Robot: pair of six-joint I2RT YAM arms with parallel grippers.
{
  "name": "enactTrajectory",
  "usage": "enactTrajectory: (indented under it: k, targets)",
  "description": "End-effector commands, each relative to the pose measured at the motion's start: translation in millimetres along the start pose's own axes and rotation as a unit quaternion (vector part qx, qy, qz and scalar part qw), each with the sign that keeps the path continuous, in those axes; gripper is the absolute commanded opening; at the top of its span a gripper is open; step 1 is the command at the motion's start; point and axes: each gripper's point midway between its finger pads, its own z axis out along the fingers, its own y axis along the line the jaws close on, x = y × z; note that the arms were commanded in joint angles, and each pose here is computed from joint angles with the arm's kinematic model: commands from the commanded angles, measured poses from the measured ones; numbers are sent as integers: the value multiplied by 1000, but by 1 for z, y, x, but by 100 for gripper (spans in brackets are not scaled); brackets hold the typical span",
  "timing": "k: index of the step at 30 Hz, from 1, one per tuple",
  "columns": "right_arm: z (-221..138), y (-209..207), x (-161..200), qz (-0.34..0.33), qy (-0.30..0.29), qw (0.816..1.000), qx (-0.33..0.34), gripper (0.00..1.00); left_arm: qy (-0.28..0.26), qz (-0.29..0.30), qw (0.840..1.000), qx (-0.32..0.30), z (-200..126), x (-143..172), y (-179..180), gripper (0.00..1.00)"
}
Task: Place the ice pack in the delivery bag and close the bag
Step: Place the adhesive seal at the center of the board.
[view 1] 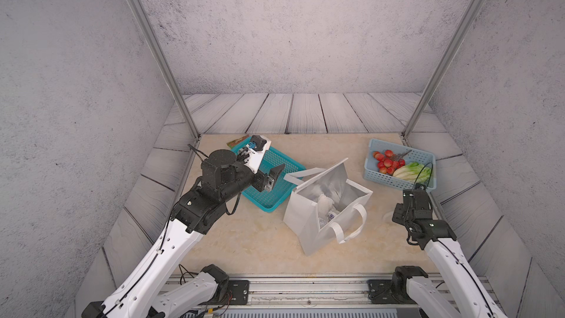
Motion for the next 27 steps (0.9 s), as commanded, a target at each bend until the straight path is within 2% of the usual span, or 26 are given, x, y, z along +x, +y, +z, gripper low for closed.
enactTrajectory:
  k: [1,2,5,8,9,10,11,12,13,16,20,23,25,27]
  targets:
    - [-21,7,-35,60,-35,997,-24,94,11,-18,1000,-2,6,-6,3,87]
    - [-30,5,-45,60,-52,996,-26,98,18,-23,1000,-7,11,-5,6,88]
    - [-59,2,-77,45,-131,990,-42,99,35,-45,998,-1,30,-4,7,89]
    - [-97,43,-98,23,-199,961,-190,99,53,-92,994,35,54,-4,-2,89]
    - [-115,64,-100,9,-211,942,-262,99,59,-106,991,54,63,-4,-7,89]
    - [-141,85,-100,-8,-223,913,-342,97,65,-119,988,73,69,-3,-13,89]
    - [-175,109,-91,-42,-224,867,-442,92,74,-133,984,92,74,-3,-18,90]
    - [-200,119,-81,-51,-216,835,-504,85,85,-148,979,107,79,-3,-22,90]
    - [-215,120,-68,-44,-189,822,-535,82,103,-167,974,116,87,3,-23,90]
    - [-229,107,-21,-38,-113,827,-549,78,169,-223,953,120,106,29,-23,88]
    - [-249,103,17,-43,-72,798,-596,70,235,-261,928,123,125,58,-25,85]
    - [-242,109,24,-51,-60,790,-608,66,259,-273,912,162,132,59,-37,84]
    - [-232,114,19,-60,-75,790,-605,65,276,-274,898,204,133,61,-49,84]
    - [-220,121,12,-68,-85,792,-601,64,293,-284,887,217,134,69,-55,82]
